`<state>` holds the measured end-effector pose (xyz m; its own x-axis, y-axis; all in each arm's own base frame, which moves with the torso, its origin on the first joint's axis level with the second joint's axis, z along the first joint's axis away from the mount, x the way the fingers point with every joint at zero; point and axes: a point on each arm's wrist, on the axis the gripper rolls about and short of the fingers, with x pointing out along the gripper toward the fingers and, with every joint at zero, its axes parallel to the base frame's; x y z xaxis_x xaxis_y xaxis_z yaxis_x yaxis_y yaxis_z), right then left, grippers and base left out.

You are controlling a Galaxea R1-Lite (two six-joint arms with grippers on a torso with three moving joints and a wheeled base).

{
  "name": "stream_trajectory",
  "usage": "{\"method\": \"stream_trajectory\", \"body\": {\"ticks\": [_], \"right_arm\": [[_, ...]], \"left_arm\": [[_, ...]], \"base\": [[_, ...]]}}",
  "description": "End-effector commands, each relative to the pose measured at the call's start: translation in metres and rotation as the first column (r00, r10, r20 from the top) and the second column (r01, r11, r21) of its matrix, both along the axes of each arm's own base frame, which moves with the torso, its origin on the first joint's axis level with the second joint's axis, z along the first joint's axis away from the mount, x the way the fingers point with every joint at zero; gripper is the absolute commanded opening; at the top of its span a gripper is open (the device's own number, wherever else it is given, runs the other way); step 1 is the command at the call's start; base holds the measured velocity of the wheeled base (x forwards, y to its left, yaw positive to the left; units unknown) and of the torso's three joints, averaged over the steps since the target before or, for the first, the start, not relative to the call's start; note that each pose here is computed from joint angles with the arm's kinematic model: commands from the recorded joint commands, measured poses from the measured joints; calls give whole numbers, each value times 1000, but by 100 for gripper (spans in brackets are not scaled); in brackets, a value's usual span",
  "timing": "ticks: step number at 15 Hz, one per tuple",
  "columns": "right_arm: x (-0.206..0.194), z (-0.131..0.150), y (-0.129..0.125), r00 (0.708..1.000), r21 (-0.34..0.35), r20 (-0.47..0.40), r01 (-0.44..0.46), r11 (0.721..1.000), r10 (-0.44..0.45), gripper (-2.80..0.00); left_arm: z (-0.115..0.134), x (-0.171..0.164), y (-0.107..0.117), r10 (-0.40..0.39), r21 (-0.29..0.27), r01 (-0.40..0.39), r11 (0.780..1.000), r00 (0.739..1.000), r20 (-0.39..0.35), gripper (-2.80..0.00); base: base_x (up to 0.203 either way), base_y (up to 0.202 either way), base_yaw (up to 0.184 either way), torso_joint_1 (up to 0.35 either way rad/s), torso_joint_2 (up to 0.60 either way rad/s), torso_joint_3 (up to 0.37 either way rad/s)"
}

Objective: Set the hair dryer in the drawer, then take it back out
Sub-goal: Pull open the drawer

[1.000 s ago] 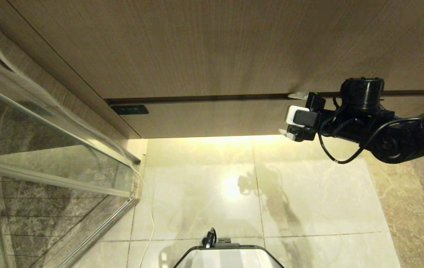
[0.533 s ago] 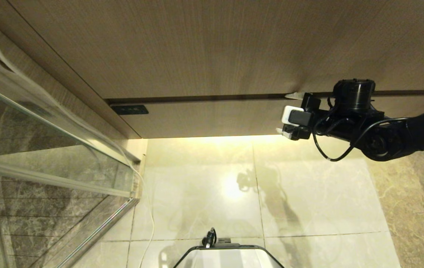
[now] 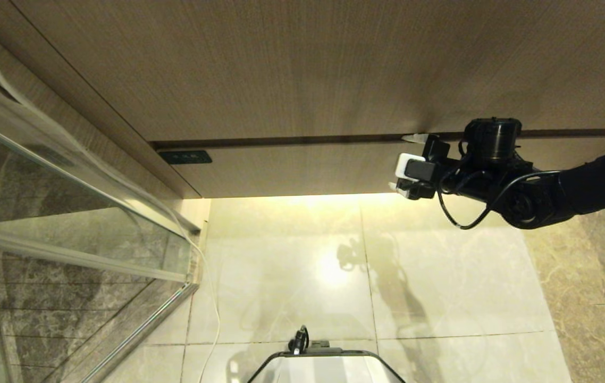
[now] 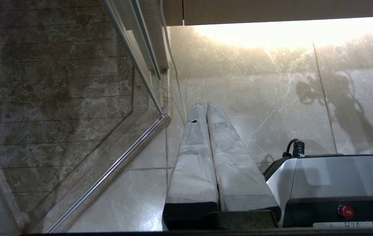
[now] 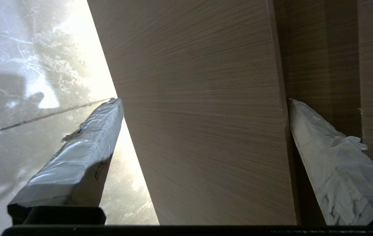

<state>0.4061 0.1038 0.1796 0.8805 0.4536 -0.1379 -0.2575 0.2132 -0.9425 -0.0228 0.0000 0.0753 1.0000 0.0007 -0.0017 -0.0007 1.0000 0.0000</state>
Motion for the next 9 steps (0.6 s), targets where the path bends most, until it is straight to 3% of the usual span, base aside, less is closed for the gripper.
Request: {"method": "stream_trajectory", "body": {"ticks": [1,3,9], "right_arm": [[4,-5,-1,1000,-10,-8,5,1000,-5,0],[3,-6,-3,1000,-14,-24,15,1000,-15,0],[-9,-13,-7,977,-28,-212,30,999,-36,0]], "left_arm": [[0,0,0,1,0,-1,1000,1000,-1,-280],[0,0,0,1,0,-1,1000,1000,0,-280],[0,0,0,1,0,-1,1000,1000,-1,-280]], "base": [[0,0,0,0,0,0],[0,0,0,0,0,0],[0,0,0,0,0,0]]}}
